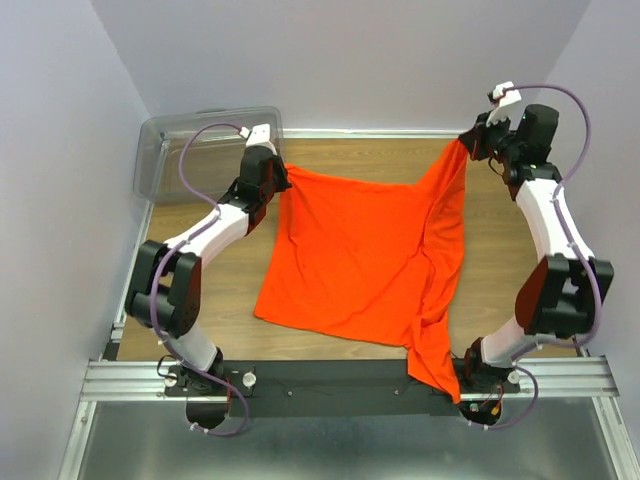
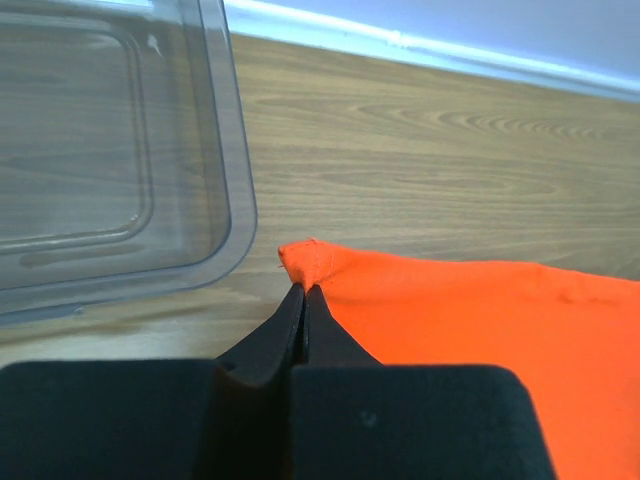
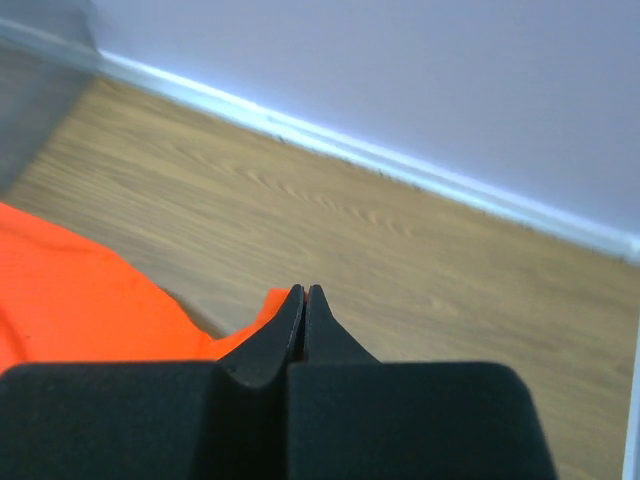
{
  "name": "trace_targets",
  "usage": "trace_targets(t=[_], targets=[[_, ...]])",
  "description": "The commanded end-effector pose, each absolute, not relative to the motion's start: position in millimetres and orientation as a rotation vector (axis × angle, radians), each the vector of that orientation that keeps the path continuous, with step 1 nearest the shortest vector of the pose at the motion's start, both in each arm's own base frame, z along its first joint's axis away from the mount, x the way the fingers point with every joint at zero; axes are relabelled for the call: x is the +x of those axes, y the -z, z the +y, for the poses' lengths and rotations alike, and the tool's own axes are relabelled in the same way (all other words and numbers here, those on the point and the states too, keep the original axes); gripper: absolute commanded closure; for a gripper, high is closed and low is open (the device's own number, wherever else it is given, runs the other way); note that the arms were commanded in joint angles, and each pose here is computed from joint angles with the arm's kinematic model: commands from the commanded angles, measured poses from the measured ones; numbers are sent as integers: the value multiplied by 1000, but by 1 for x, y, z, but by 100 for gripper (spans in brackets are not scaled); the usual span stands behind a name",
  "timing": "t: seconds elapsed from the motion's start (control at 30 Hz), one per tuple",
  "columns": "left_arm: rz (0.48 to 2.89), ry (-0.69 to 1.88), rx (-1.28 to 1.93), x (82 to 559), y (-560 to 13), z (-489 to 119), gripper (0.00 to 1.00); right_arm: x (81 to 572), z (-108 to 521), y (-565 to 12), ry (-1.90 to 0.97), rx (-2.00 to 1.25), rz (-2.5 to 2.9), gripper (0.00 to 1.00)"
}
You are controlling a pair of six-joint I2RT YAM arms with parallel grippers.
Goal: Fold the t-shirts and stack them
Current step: Flatten the tshirt out
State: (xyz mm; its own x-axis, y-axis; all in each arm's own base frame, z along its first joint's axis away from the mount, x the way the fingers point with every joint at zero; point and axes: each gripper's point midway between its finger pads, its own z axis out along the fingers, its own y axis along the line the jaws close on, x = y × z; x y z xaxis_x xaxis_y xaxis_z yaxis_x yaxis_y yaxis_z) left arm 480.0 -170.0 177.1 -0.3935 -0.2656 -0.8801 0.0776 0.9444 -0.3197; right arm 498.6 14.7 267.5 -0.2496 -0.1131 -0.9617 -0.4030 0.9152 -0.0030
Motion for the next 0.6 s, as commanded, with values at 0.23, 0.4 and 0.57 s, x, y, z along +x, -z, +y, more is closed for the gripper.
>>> trace_targets(t=[0.23, 0.4, 0.57], targets=[[2035, 367, -208, 473, -140, -142, 100, 475, 70, -270, -404, -464, 1819, 99], [2080, 343, -204, 474, -126, -139, 100, 471, 78, -250, -400, -489, 1855, 99], [2108, 297, -221, 481, -111, -134, 100, 474, 79, -235, -398, -493, 1885, 99]])
